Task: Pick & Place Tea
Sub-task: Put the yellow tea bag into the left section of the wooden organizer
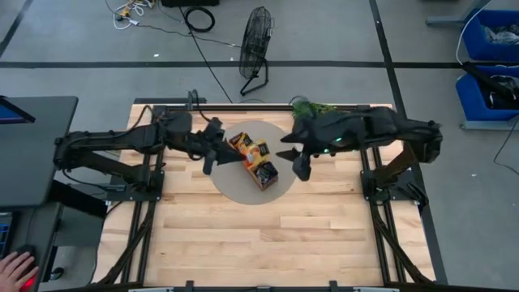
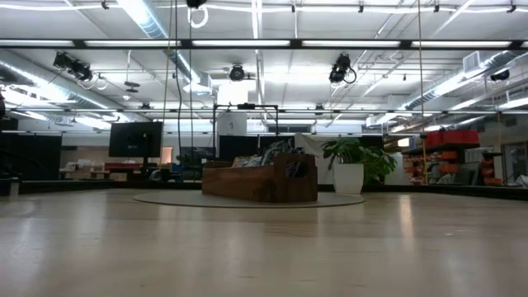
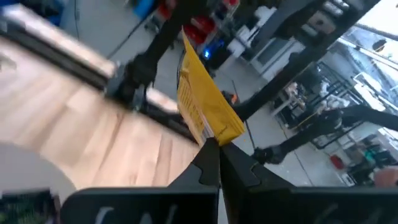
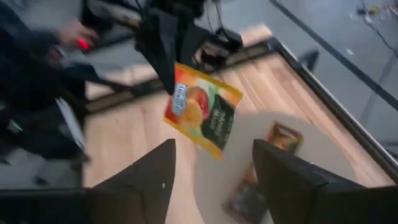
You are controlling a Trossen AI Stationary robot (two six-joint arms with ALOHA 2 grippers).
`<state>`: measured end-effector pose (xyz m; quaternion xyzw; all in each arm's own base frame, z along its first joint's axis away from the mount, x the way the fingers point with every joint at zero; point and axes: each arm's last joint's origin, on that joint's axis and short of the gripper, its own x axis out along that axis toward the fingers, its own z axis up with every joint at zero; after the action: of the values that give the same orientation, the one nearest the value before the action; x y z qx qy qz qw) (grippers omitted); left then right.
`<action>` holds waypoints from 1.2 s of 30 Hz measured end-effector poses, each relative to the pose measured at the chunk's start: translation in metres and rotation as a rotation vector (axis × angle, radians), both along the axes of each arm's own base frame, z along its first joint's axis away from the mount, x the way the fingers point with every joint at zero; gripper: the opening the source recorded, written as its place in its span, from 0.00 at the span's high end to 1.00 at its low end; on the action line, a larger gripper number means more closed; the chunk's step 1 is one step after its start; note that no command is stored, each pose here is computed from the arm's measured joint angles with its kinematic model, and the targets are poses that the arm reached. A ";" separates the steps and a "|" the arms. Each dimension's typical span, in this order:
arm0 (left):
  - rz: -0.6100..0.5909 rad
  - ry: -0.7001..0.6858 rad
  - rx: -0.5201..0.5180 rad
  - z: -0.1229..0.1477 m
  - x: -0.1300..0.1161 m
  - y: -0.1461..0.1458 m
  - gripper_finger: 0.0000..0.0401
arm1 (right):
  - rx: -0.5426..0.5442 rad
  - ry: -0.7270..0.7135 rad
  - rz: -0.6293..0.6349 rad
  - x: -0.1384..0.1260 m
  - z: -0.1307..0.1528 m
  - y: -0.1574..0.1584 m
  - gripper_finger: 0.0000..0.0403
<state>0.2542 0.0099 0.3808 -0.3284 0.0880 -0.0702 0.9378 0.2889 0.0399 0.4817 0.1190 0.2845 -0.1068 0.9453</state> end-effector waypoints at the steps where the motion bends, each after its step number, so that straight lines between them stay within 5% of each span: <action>1: 0.007 -0.024 0.012 0.003 -0.002 0.000 1.00 | 0.011 -0.035 0.000 -0.002 0.004 -0.001 0.45; 10: 0.019 -0.228 0.104 0.025 -0.011 0.000 1.00 | 0.139 -0.188 0.048 0.007 0.019 -0.026 0.47; 27: 0.017 -0.253 0.131 0.030 -0.017 -0.001 1.00 | 0.306 -0.240 0.169 0.048 0.005 -0.053 0.52; 36: 0.019 -0.219 0.130 0.027 -0.018 0.000 1.00 | 0.294 -0.258 0.173 0.050 0.006 -0.056 0.72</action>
<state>0.2366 0.0101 0.4077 -0.2579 -0.0137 -0.0911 0.9618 0.3388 -0.0157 0.4877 0.2434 0.1829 0.0336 0.9519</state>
